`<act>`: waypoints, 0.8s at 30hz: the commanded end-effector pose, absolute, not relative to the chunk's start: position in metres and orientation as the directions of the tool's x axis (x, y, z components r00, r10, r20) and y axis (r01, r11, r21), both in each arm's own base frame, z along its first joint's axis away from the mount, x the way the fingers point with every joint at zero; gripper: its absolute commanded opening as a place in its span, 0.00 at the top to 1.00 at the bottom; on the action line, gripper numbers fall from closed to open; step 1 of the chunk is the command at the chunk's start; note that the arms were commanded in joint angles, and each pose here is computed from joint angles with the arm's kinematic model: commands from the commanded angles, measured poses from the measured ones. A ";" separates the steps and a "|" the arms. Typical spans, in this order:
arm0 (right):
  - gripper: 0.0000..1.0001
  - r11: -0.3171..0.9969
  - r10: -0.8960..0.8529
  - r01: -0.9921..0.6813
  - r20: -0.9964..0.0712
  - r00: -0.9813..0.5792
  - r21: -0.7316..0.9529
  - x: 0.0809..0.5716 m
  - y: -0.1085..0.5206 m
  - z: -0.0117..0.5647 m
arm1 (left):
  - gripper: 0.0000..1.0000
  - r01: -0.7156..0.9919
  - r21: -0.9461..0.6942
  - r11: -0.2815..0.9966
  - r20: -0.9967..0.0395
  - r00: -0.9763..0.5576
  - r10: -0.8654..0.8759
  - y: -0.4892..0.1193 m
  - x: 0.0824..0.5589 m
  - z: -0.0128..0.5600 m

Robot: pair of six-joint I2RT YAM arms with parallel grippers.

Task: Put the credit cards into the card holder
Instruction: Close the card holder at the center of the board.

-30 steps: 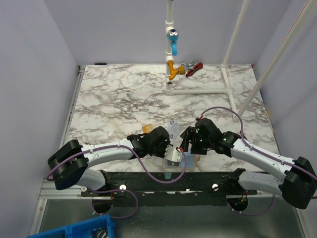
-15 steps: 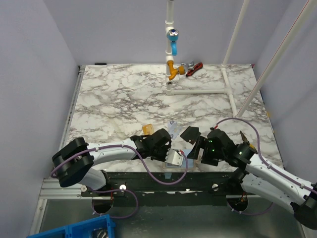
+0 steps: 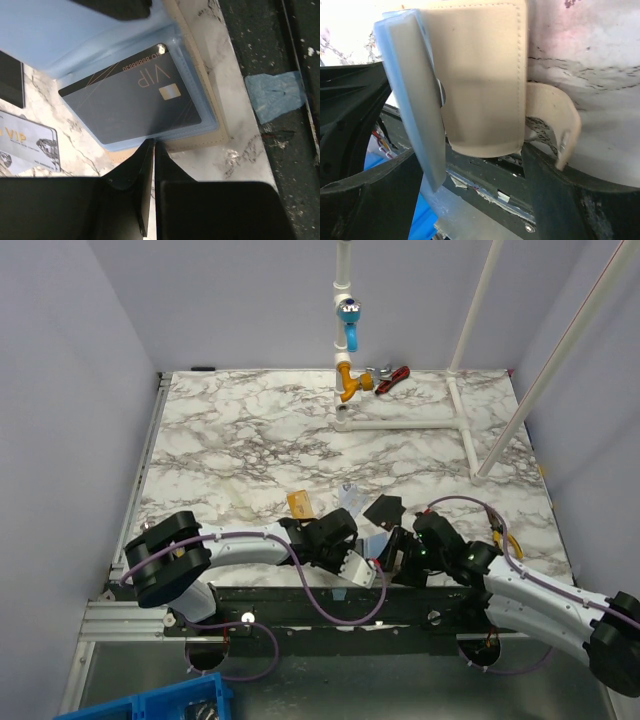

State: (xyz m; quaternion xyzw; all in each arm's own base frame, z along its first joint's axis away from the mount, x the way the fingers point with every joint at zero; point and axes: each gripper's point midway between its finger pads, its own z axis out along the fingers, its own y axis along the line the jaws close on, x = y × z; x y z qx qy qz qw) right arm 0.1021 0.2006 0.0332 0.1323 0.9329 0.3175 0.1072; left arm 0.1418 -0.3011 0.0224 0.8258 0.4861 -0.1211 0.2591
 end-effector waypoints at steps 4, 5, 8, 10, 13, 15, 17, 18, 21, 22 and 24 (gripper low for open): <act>0.24 0.764 0.321 0.166 -0.145 -0.936 0.623 0.105 0.198 0.022 | 0.96 0.827 0.308 -0.470 -0.392 0.560 0.730 -0.311 0.146 0.006; 0.25 0.759 0.327 0.163 -0.154 -0.932 0.630 0.107 0.198 0.024 | 0.96 0.824 0.307 -0.476 -0.384 0.565 0.730 -0.310 0.145 0.004; 0.26 0.743 0.353 0.152 -0.188 -0.917 0.652 0.112 0.197 0.033 | 0.97 0.818 0.301 -0.490 -0.368 0.573 0.732 -0.304 0.144 -0.001; 0.25 0.748 0.393 0.181 -0.206 -0.896 0.639 0.115 0.189 0.036 | 0.97 0.819 0.295 -0.493 -0.358 0.573 0.737 -0.299 0.143 -0.004; 0.23 0.757 0.450 0.224 -0.241 -0.860 0.614 0.119 0.173 0.043 | 0.97 0.815 0.298 -0.497 -0.353 0.577 0.736 -0.297 0.142 -0.004; 0.23 0.736 0.481 0.232 -0.249 -0.841 0.636 0.120 0.170 0.047 | 0.97 0.818 0.293 -0.494 -0.357 0.573 0.738 -0.298 0.142 -0.003; 0.23 0.709 0.496 0.216 -0.258 -0.829 0.671 0.121 0.171 0.051 | 0.97 0.817 0.294 -0.497 -0.356 0.576 0.736 -0.298 0.141 -0.003; 0.23 0.708 0.510 0.215 -0.276 -0.814 0.673 0.125 0.169 0.050 | 0.97 0.817 0.294 -0.496 -0.357 0.576 0.736 -0.299 0.141 -0.002; 0.23 0.704 0.515 0.192 -0.305 -0.801 0.684 0.130 0.169 0.053 | 0.98 0.815 0.292 -0.501 -0.355 0.579 0.734 -0.299 0.141 -0.002; 0.23 0.705 0.512 0.182 -0.315 -0.799 0.685 0.131 0.169 0.053 | 0.98 0.813 0.290 -0.505 -0.354 0.581 0.733 -0.298 0.140 -0.002; 0.23 0.711 0.514 0.179 -0.330 -0.792 0.680 0.134 0.168 0.051 | 0.98 0.811 0.289 -0.508 -0.350 0.584 0.733 -0.298 0.140 -0.003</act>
